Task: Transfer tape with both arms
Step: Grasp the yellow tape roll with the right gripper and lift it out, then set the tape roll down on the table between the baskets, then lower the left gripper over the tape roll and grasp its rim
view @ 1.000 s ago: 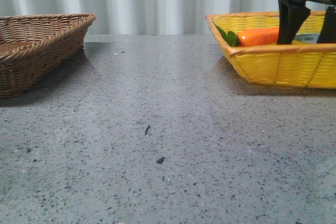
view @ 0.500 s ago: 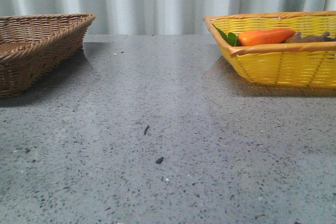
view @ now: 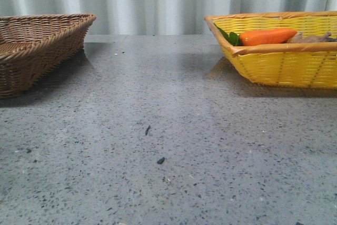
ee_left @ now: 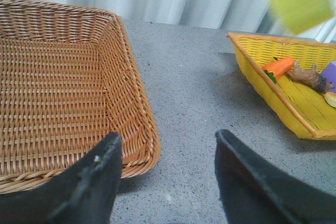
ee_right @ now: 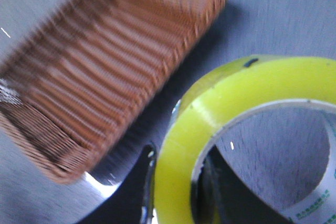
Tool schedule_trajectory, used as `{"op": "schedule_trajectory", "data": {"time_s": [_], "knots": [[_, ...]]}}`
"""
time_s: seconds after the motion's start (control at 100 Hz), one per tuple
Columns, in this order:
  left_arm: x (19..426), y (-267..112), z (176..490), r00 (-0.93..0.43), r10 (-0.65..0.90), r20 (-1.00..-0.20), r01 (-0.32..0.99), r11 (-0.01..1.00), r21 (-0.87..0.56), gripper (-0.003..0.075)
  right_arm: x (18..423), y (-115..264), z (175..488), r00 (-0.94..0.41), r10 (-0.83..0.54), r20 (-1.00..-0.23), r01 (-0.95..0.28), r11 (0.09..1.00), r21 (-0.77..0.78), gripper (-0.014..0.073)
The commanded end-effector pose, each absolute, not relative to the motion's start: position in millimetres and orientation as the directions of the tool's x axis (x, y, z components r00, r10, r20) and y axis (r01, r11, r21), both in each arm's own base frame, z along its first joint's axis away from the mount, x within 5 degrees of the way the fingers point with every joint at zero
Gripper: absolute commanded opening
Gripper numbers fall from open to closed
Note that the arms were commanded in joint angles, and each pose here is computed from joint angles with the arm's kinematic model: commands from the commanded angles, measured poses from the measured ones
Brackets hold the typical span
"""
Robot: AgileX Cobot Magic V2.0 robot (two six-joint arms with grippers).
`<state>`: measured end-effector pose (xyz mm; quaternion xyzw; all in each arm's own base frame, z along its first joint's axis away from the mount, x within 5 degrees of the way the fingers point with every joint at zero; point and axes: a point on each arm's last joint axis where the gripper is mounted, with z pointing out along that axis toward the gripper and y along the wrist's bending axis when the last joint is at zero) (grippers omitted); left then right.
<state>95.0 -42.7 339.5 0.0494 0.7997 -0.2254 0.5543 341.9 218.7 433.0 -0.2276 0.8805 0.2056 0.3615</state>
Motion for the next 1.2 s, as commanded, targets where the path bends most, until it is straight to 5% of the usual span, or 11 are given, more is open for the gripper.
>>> {"op": "schedule_trajectory", "data": {"time_s": [0.0, 0.12, 0.24, 0.44, 0.5, 0.62, 0.84, 1.0, 1.19], "knots": [[97, -43, 355, -0.312, -0.212, -0.926, 0.346, 0.882, -0.319, 0.0367, 355, 223, 421, -0.638, -0.281, -0.717, -0.538, 0.829, 0.155, -0.0041], [97, -44, 352, -0.334, -0.223, -0.916, 0.346, 0.875, -0.339, 0.0367, 377, 233, 373, -0.737, -0.313, -0.599, -0.489, 0.859, 0.154, -0.0041], [95, -46, 348, -0.383, -0.223, -0.896, 0.348, 0.864, -0.364, 0.0367, 384, 239, 357, -0.757, -0.318, -0.571, -0.482, 0.862, 0.158, 0.0001], [94, -47, 347, -0.401, -0.214, -0.891, 0.348, 0.864, -0.364, 0.0367, 375, 240, 372, -0.741, -0.303, -0.599, -0.495, 0.849, 0.184, 0.0400], [94, -47, 347, -0.401, -0.214, -0.891, 0.348, 0.864, -0.364, 0.0367, 367, 236, 386, -0.733, -0.295, -0.613, -0.501, 0.843, 0.193, 0.0462], [94, -47, 346, -0.402, -0.213, -0.891, 0.348, 0.864, -0.364, 0.0367, 339, 220, 430, -0.698, -0.250, -0.671, -0.504, 0.838, 0.211, 0.0368], [97, -51, 359, -0.315, -0.072, -0.947, 0.449, 0.867, -0.215, 0.0366, 230, 176, 527, -0.501, -0.207, -0.840, -0.595, 0.787, 0.161, -0.0031], [120, -59, 377, -0.313, -0.029, -0.949, 0.466, 0.866, -0.180, 0.0366, 147, 141, 543, -0.371, -0.188, -0.909, -0.675, 0.727, 0.125, -0.0041], [154, -87, 397, -0.332, 0.087, -0.939, 0.565, 0.816, -0.124, 0.0367, 87, 83, 505, -0.207, -0.081, -0.975, -0.676, 0.732, 0.082, -0.0041]]}}
